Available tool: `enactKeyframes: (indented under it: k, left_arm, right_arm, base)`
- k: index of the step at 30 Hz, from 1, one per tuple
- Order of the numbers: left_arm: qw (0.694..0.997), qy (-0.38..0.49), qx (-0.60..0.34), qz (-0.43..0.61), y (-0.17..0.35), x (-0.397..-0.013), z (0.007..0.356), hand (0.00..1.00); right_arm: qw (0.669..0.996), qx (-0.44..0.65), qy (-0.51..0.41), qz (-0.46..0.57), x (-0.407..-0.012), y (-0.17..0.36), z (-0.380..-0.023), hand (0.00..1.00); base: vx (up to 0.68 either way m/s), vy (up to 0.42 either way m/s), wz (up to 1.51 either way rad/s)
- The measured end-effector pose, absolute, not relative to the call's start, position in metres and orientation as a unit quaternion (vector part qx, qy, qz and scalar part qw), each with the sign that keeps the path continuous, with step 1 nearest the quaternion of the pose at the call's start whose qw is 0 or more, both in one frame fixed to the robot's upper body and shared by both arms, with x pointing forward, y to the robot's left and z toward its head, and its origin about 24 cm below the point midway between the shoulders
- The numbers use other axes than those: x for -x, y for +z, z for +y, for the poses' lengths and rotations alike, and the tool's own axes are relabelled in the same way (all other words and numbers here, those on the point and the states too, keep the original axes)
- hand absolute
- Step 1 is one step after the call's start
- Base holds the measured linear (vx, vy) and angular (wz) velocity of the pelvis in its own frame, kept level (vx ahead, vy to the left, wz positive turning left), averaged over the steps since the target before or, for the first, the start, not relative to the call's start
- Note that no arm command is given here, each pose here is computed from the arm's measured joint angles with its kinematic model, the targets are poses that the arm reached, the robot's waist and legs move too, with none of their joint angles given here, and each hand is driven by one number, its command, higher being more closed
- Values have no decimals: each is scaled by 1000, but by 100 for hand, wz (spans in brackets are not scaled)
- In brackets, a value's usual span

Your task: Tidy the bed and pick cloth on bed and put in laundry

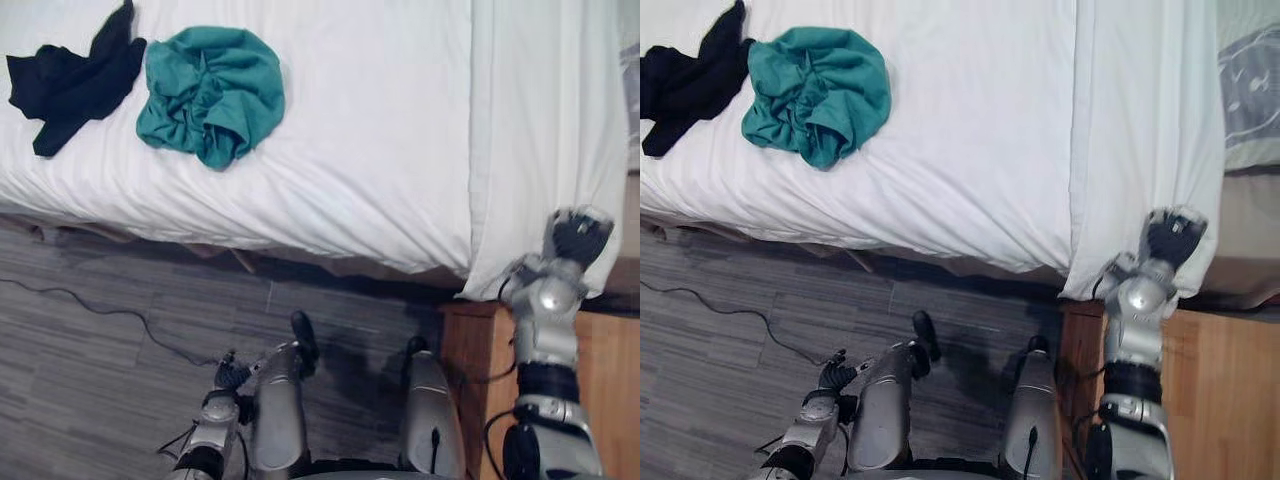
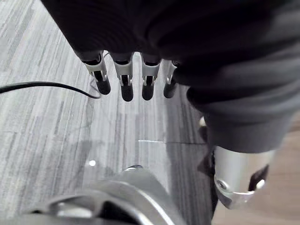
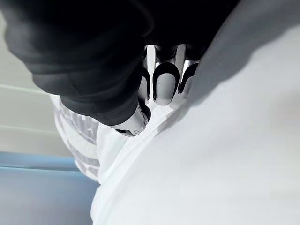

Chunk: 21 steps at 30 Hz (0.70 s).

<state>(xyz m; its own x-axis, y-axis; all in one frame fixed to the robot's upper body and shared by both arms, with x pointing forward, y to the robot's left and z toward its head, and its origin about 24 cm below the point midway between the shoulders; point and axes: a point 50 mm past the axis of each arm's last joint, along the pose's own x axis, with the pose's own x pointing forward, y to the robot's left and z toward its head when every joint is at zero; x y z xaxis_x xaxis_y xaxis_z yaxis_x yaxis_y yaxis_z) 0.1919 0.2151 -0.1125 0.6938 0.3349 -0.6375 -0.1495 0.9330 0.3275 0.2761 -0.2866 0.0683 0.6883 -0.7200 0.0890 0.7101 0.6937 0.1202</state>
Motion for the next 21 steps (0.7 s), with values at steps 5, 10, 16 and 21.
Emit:
enactKeyframes:
  k: [5,10,16,21]
  left_arm:
    - [902,137,-129,390,-121,-172,217,0]
    - [899,136,-106,403,-127,-165,205,0]
    - [893,152,-92,414,-130,-161,208,0]
    - [896,176,-103,395,-123,-165,229,0]
  right_arm:
    - [899,-5,-374,226,-207,-63,-270,0]
    - [819,-4,-310,482,-103,-145,-238,0]
    - [802,29,-277,528,-74,-154,-243,0]
    - [808,37,-266,524,-77,-153,-240,0]
  base:
    - [202,-31,3]
    - [168,8,0]
    - [-9,170,-16]
    - [-5,377,7]
